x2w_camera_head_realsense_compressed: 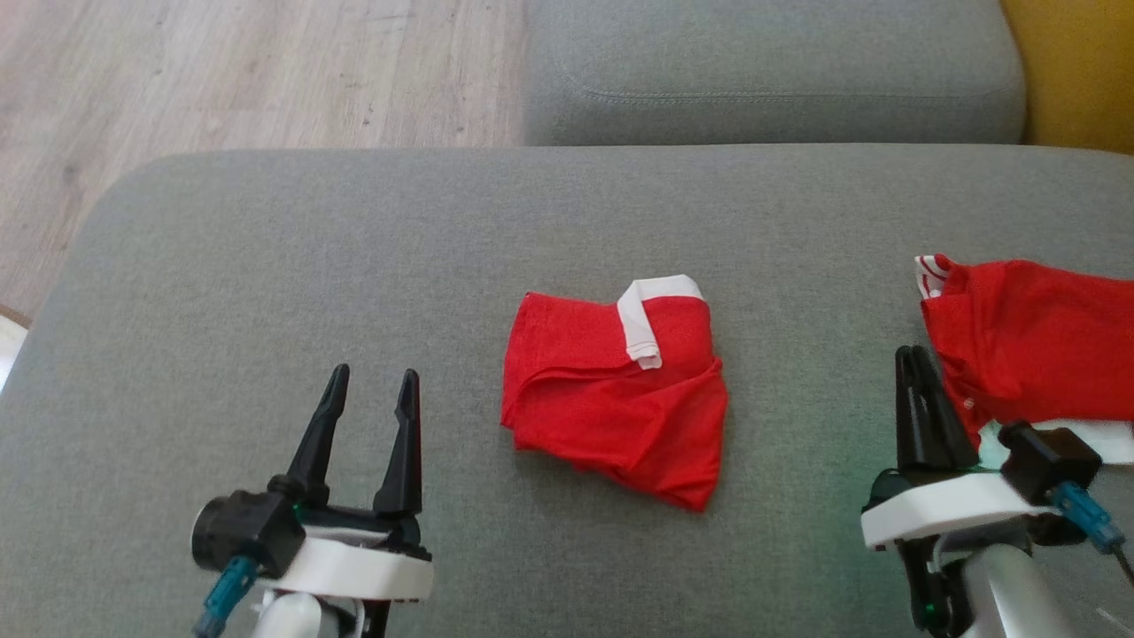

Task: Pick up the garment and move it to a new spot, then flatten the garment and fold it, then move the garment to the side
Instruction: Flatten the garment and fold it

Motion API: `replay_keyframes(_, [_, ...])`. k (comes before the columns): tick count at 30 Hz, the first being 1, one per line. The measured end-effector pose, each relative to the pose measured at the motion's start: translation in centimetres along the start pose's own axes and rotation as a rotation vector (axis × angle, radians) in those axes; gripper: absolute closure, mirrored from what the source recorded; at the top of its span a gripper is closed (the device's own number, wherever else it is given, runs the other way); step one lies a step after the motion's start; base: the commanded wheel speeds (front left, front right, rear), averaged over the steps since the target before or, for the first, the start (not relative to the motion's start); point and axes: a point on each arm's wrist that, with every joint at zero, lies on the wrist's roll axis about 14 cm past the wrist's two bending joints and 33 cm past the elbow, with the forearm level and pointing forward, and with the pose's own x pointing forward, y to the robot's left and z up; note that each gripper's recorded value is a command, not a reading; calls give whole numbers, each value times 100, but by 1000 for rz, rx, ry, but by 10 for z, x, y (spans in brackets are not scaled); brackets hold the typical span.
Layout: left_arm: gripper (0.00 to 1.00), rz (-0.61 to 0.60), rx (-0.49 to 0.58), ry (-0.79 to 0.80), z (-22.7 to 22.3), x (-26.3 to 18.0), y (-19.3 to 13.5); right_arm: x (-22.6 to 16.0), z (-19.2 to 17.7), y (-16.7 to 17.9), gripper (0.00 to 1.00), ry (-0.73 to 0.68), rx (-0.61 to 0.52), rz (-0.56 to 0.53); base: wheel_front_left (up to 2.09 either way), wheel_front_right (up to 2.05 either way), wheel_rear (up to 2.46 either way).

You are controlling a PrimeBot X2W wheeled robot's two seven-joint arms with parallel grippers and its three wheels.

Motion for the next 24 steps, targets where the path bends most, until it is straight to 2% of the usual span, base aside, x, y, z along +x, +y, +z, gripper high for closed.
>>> replay_keyframes(11, [0,30,-2,42,-13,-7,8,25,-29,54,100,113,-56,177,0,0,0])
replay_keyframes(15, [0,71,2,60,-17,-11,21,41,-58,87,100,230,-108,289,0,0,0])
replay_keyframes(24, [0,127,8,63,-16,-15,38,36,-119,114,100,449,-192,407,0,0,0])
